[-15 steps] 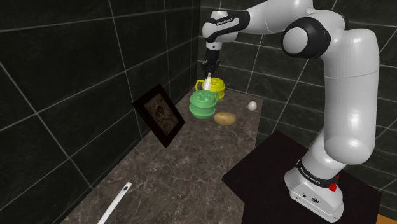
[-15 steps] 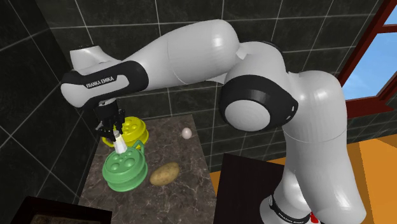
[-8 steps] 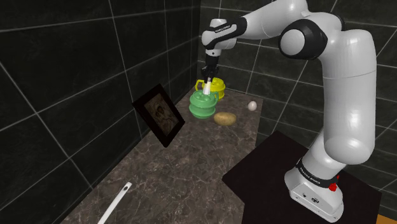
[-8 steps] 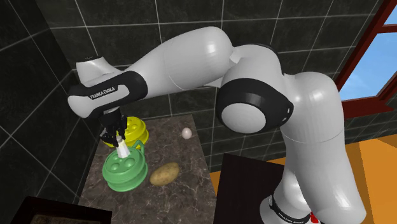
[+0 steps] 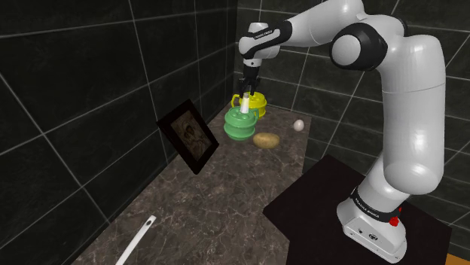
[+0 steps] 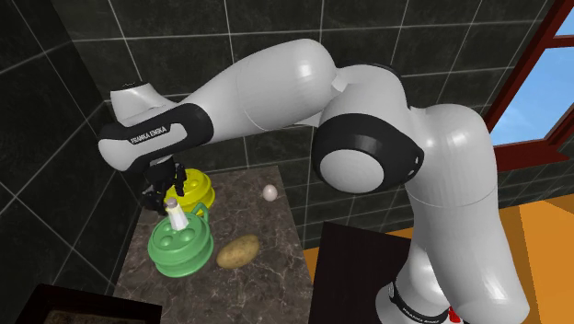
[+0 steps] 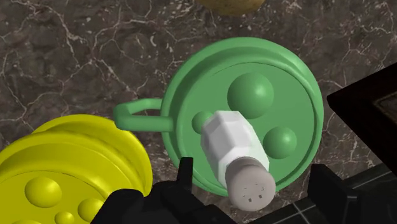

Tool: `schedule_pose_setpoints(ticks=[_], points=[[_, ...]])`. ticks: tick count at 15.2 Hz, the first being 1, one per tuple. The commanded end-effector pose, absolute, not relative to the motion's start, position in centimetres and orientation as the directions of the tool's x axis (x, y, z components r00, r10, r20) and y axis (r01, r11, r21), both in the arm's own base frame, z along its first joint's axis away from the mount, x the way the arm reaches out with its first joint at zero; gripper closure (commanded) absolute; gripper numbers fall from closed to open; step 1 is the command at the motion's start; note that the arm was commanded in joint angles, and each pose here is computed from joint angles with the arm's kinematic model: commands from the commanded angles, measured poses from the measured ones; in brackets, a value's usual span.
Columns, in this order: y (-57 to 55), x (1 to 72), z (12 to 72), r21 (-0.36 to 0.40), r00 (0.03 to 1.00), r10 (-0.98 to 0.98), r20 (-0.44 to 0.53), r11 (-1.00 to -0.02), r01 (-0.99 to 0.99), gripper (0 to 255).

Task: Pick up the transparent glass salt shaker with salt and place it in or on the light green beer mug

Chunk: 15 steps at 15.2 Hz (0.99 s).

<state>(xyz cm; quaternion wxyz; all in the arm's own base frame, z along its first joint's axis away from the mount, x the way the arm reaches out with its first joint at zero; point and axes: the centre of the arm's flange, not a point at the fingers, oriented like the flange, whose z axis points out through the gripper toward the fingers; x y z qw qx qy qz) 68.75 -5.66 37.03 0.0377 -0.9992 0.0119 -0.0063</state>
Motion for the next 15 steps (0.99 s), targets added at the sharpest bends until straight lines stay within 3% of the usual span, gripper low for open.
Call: schedule_pose_setpoints(ticks=[1,4,8,15], points=[[-5.7,68.8,37.0,-0.075,1.000,-0.024,0.012,-0.997,-0.023,0],[-5.7,68.8,37.0,-0.075,1.000,-0.024,0.012,-0.997,-0.023,0],[-6.0,68.7,42.0,-0.075,1.000,-0.024,0.012,-0.997,-0.023,0],[-6.0,68.7,42.0,-0.075,1.000,-0.024,0.012,-0.997,-0.023,0]])
